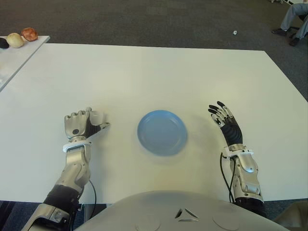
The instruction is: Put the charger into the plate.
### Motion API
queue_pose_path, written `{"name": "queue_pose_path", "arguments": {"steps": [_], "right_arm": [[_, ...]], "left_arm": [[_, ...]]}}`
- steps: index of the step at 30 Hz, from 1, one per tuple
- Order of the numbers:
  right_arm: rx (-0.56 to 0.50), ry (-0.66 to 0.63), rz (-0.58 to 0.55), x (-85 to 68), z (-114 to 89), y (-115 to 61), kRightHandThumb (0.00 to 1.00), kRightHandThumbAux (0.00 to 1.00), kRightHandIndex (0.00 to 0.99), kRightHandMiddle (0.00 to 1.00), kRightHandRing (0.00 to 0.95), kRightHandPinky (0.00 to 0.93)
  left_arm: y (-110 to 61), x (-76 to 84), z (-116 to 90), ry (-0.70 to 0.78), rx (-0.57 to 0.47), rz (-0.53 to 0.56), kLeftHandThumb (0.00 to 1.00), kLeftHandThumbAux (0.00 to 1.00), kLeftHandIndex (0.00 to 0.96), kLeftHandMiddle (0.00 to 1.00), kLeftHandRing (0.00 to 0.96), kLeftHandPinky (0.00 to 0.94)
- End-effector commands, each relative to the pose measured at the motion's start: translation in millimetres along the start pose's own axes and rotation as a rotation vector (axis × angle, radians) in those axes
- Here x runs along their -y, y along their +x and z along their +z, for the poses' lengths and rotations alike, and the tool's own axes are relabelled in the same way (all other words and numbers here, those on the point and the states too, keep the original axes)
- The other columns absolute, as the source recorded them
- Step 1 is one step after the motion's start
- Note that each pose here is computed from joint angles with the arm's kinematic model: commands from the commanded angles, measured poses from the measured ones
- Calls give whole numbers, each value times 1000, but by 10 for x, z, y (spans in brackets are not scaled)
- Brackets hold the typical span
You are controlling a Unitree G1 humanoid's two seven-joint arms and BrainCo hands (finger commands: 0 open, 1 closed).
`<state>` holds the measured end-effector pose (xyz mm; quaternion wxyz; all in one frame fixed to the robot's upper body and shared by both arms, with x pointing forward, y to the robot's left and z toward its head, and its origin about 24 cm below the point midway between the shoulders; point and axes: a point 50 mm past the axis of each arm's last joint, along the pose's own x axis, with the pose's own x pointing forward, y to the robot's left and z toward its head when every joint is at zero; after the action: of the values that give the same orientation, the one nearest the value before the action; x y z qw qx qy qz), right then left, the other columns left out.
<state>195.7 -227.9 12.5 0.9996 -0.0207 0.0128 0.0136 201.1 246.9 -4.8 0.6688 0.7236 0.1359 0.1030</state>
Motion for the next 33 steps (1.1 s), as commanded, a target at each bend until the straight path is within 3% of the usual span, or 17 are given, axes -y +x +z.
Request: {"name": "queue_pose_path", "arguments": {"steps": [1,14,25,33], "right_arm": [[-11,16,-10,28,-23,-11,0,588,72,215,163,56],[-19,30,-18,26,-28,-9,0,584,80,210,155,55],[-18,28,-15,29,-37,-2,0,577,77,207,152,41],[-13,30,-17,20,-45,-2,0,569,79,210,157,67]], "left_arm": [[-79,126,18,46,-17,-57,850,663,409,517,741,777],[-76,117,33,64,-37,-65,850,665,401,533,812,824],[-48,33,57,18,5,-20,853,665,402,543,829,836],[50,-285,148,-28,48,71,855,664,403,547,832,823]]}}
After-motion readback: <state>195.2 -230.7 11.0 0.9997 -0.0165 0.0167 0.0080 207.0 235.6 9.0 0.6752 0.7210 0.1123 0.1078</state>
